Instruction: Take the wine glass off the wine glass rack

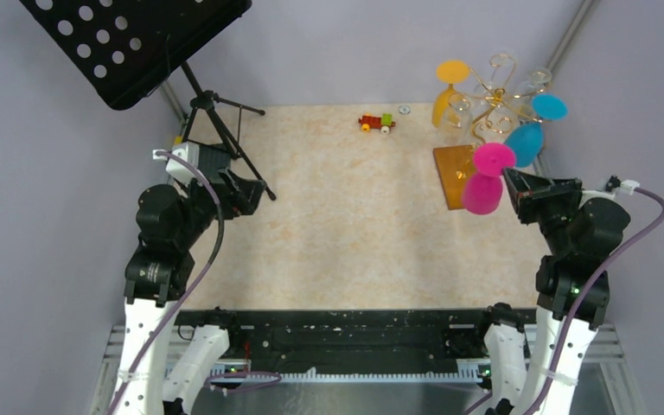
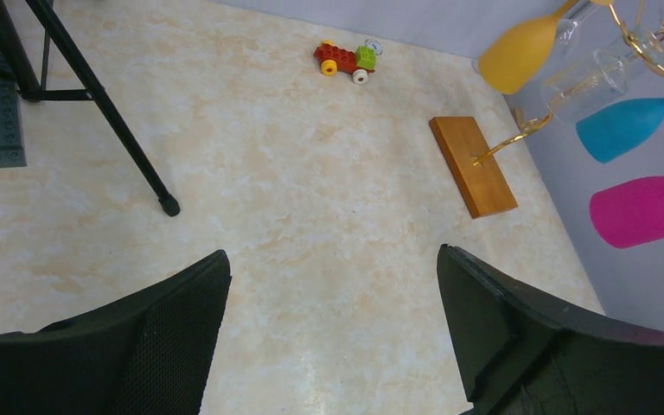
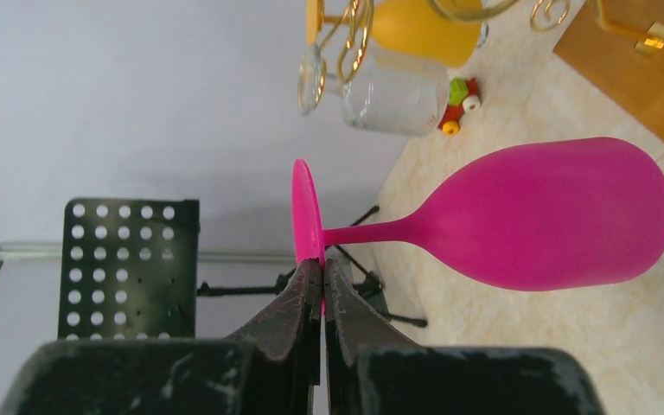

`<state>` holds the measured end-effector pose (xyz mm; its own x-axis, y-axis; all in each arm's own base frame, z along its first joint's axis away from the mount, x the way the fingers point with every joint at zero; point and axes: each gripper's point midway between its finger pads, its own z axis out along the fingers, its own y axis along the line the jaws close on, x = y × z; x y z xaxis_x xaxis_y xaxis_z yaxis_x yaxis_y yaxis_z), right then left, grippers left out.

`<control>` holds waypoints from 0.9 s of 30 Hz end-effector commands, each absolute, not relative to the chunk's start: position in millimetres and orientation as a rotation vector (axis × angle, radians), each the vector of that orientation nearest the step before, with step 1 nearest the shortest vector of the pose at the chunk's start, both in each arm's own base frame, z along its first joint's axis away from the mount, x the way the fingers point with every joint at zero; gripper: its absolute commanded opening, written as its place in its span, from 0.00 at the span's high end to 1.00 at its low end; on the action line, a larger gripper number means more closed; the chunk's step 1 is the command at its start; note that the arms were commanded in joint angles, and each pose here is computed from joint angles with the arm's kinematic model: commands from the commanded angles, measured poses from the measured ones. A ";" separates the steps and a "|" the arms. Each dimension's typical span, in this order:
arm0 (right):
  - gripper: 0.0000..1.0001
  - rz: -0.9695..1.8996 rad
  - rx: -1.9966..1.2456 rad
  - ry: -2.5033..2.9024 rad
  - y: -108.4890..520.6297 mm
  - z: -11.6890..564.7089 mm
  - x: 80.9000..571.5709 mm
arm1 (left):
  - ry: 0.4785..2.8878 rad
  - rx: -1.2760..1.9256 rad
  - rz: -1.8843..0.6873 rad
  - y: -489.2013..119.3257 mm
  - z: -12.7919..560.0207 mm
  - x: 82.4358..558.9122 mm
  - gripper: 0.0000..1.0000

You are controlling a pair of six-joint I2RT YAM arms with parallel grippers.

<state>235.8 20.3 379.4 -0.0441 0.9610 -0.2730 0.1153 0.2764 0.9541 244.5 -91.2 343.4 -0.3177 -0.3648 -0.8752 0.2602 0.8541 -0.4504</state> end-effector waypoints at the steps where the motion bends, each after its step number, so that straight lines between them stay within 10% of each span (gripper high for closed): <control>1: 1.00 1.126 0.942 1.545 54.7 364.3 231.5 | 1.667 -0.063 -0.687 -97.3 369.4 241.8 0.07; 27: 1.00 1.916 0.493 1.181 118.5 491.6 197.4 | 1.527 0.174 -1.799 -290.1 409.4 227.0 0.16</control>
<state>220.5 111.3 458.1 -0.5467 0.8361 -0.0455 -0.2992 -0.1444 0.9432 233.6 -277.4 351.6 -0.7534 -0.3778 -0.5382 0.5161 0.1674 -0.8400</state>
